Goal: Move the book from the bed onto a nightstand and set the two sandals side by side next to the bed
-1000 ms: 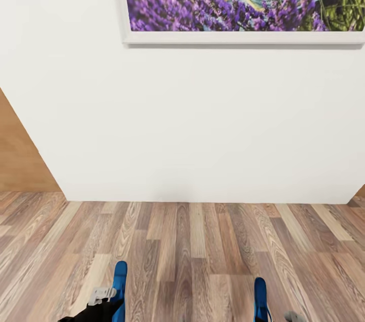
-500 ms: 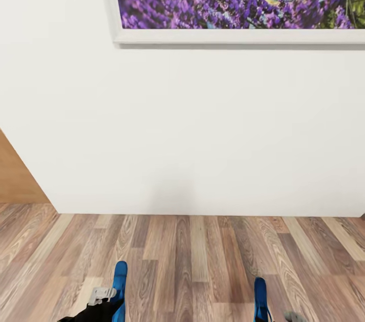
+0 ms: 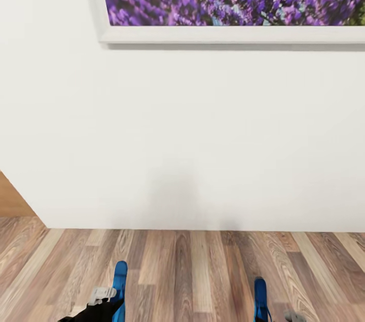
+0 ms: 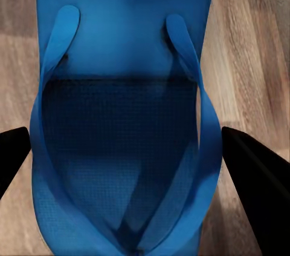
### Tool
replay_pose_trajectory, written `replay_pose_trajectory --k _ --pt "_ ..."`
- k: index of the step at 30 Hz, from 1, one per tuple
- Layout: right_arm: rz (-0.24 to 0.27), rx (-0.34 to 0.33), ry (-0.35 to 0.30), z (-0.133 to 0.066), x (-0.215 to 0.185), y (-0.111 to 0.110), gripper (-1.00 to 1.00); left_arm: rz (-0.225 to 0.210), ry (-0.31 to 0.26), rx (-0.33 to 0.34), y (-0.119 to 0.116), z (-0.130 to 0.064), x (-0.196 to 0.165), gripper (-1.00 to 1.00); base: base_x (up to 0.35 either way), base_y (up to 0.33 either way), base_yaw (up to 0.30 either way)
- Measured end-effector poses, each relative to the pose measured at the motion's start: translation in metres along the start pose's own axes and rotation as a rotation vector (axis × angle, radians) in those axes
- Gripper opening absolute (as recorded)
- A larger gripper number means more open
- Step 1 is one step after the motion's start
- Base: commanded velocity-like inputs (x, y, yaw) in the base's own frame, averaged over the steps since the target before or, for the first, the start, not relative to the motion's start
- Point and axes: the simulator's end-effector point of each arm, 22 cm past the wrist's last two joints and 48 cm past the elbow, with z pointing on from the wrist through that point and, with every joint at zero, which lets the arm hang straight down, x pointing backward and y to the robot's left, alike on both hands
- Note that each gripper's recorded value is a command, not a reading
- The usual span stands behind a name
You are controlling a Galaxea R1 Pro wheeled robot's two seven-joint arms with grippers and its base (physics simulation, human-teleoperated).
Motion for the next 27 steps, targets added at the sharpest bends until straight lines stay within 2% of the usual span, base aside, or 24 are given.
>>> replay_pose_trajectory --k 9,27 --pt "-0.001 0.001 0.001 0.0000 0.0000 -0.0003 -1.00 0.000 0.000 0.000 0.0001 0.0001 0.0000 -1.00 0.285 0.000 0.049" --pt "0.002 0.005 0.012 0.0010 0.0044 -0.0025 -1.00 -0.006 0.009 -0.003 0.0018 0.0012 0.0048 -1.00 0.016 0.000 0.246"
